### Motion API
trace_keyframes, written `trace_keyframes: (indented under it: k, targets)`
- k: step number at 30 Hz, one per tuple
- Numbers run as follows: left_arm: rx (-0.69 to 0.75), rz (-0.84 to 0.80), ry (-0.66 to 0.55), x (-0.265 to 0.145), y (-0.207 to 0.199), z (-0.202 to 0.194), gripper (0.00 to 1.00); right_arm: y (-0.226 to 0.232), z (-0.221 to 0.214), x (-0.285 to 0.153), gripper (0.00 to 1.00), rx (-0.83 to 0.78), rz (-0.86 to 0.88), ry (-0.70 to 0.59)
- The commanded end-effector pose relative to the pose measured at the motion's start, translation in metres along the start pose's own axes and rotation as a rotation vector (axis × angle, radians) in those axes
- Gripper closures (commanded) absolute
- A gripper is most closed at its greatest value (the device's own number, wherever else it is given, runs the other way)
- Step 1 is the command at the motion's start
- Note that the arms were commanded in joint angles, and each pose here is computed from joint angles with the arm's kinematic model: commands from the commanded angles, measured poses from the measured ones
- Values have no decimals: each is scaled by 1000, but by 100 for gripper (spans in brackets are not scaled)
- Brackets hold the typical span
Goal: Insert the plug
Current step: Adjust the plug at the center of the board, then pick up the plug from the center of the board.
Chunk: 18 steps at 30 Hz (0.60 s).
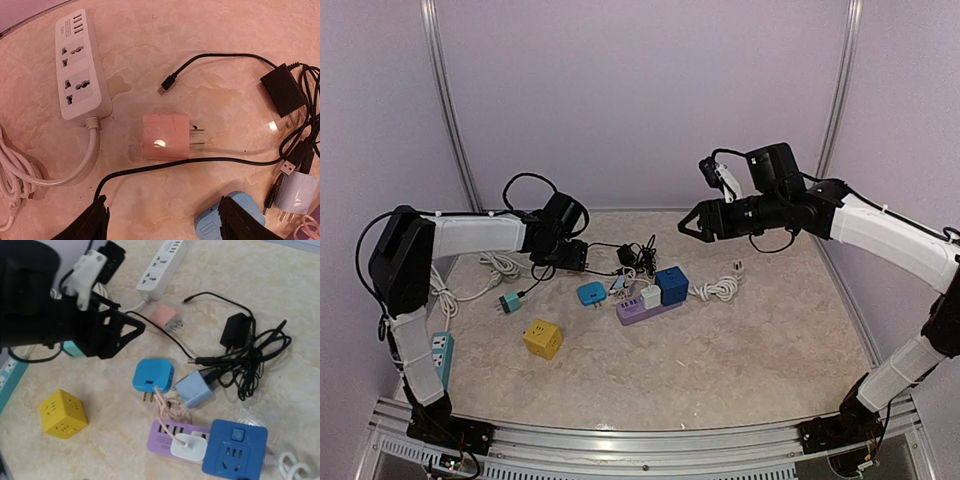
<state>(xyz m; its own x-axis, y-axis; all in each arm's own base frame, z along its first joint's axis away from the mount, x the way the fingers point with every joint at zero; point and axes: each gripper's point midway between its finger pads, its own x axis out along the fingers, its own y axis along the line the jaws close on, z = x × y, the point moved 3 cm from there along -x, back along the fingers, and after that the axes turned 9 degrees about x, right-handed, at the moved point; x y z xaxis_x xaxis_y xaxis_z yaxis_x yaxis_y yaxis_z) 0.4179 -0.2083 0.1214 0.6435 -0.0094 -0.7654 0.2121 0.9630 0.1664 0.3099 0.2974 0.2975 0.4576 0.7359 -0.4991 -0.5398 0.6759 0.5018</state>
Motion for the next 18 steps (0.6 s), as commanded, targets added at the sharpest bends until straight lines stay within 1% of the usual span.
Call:
trace_keyframes:
  k: [1, 5, 7, 9, 11, 12, 14, 18]
  targets:
    - [-29, 21, -30, 10, 5, 28, 27, -6, -14, 0, 38, -12, -34, 43]
    - [1, 52, 2, 37, 5, 36, 25, -7, -17, 0, 38, -12, -39, 50]
    - [28, 39, 33, 53, -1, 30, 22, -9, -18, -1, 38, -14, -44, 47]
    - [37, 32, 72, 65, -4, 24, 22, -11, -19, -2, 37, -14, -55, 47]
    - [16, 36, 104, 75, -2, 15, 28, -11, -20, -3, 37, -14, -60, 49]
    - [3, 35, 115, 78, 0, 12, 33, -11, -19, -3, 37, -15, -58, 49]
    - [-10, 30, 131, 81, 1, 4, 39, -10, -19, -4, 37, -16, -58, 49]
    - [-13, 20, 130, 77, 2, -5, 41, -12, -21, -3, 37, -13, -66, 49]
